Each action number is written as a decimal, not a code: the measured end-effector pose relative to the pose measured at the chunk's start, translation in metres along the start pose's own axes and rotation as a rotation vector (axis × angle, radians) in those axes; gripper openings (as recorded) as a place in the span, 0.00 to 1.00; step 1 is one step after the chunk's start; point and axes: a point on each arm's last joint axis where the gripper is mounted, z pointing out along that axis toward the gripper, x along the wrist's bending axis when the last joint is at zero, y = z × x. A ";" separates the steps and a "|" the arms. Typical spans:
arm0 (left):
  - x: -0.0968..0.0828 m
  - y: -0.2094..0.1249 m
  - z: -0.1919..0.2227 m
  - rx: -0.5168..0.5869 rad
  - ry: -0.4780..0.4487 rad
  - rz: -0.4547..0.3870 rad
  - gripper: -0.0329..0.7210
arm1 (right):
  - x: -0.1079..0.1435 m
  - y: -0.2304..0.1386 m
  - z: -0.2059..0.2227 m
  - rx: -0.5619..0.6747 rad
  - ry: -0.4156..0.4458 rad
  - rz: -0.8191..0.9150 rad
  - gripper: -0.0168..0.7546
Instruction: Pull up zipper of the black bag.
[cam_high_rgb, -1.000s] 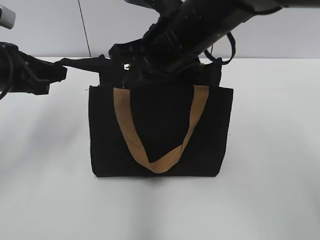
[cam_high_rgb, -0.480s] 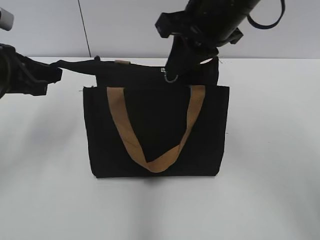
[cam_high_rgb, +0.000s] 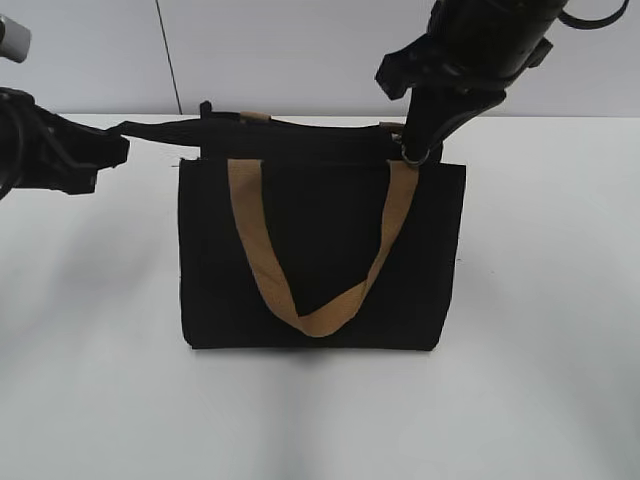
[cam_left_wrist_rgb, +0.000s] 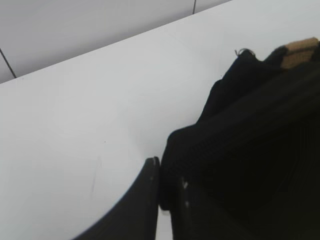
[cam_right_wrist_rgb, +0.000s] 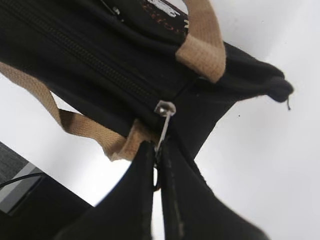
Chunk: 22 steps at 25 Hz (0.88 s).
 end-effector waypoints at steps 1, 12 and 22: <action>0.000 0.000 0.000 0.000 -0.001 0.001 0.08 | 0.000 0.000 -0.001 -0.001 0.000 0.001 0.01; 0.005 -0.002 -0.001 0.027 0.053 -0.077 0.78 | 0.011 0.005 -0.018 -0.054 0.085 -0.097 0.79; -0.048 0.022 -0.018 0.055 0.298 -0.049 0.71 | 0.045 -0.017 -0.084 -0.178 -0.187 -0.239 0.75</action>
